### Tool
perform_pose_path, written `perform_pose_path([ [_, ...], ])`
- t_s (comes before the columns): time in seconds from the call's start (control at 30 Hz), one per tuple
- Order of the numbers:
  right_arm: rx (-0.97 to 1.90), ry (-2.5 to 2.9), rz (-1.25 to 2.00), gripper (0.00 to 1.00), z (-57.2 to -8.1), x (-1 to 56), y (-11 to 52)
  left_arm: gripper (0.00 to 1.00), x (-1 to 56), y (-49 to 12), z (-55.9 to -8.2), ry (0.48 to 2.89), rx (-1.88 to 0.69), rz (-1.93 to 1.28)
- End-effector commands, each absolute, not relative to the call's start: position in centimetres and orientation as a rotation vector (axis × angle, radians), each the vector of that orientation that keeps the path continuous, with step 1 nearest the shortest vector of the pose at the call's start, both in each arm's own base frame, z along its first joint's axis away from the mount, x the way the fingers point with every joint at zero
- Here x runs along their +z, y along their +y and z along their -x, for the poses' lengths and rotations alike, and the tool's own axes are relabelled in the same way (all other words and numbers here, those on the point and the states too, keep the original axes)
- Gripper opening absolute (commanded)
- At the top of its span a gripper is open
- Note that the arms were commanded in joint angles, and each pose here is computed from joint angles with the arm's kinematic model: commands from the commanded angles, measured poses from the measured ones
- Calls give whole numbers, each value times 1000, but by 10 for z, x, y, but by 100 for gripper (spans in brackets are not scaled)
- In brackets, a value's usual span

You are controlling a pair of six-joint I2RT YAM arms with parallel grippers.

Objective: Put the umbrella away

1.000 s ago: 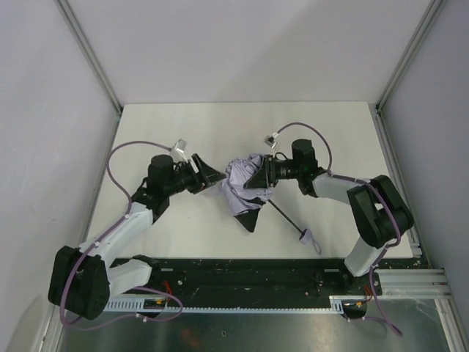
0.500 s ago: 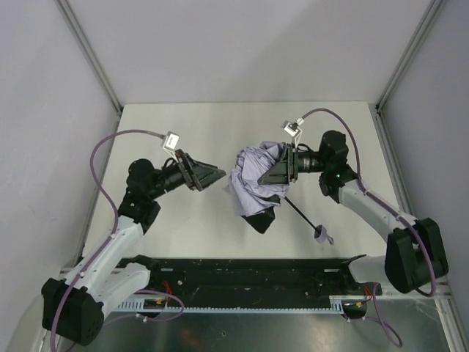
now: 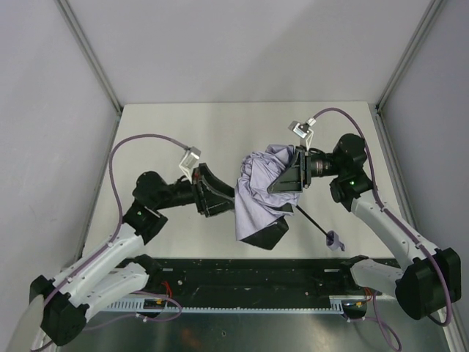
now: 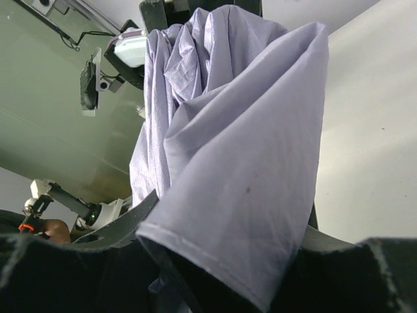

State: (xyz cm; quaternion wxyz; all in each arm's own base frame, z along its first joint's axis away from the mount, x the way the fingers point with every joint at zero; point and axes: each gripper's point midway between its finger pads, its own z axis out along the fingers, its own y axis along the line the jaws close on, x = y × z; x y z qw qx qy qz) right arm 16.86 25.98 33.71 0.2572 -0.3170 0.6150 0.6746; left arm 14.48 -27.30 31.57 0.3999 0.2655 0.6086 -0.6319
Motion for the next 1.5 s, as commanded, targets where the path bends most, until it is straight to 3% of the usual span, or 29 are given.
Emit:
perform_pose_path([
  [0.0, 1835, 1574, 923, 0, -153, 375, 258, 60, 319, -285, -120, 1493, -1662, -776],
  [0.13, 1839, 1557, 932, 0, -150, 383, 258, 60, 311, -294, -112, 1506, -1672, -765],
  [0.2, 1843, 1543, 940, 0, -148, 387, 258, 55, 309, -298, -115, 1524, -1666, -746],
  [0.23, 1846, 1538, 941, 0, -147, 389, 258, 48, 307, -301, -117, 1535, -1664, -742],
  [0.33, 1852, 1531, 929, 0, -148, 394, 259, 10, 297, -307, -124, 1573, -1650, -726],
  [0.4, 1864, 1524, 906, 0, -151, 400, 260, 3, 283, -307, -128, 1604, -1626, -706],
  [0.73, 2045, 1384, 772, 0, -156, 450, 262, 0, 250, -308, -131, 1679, -1602, -628],
  [1.03, 1913, 1554, 626, 0, -199, 425, 259, 0, 251, -306, -118, 1655, -1643, -686],
  [1.23, 1900, 1739, 333, 0, -243, 403, 245, 0, 236, -297, -108, 1682, -1661, -673],
  [1.47, 1882, 1804, 247, 0, -258, 388, 242, 0, 236, -295, -93, 1674, -1715, -759],
])
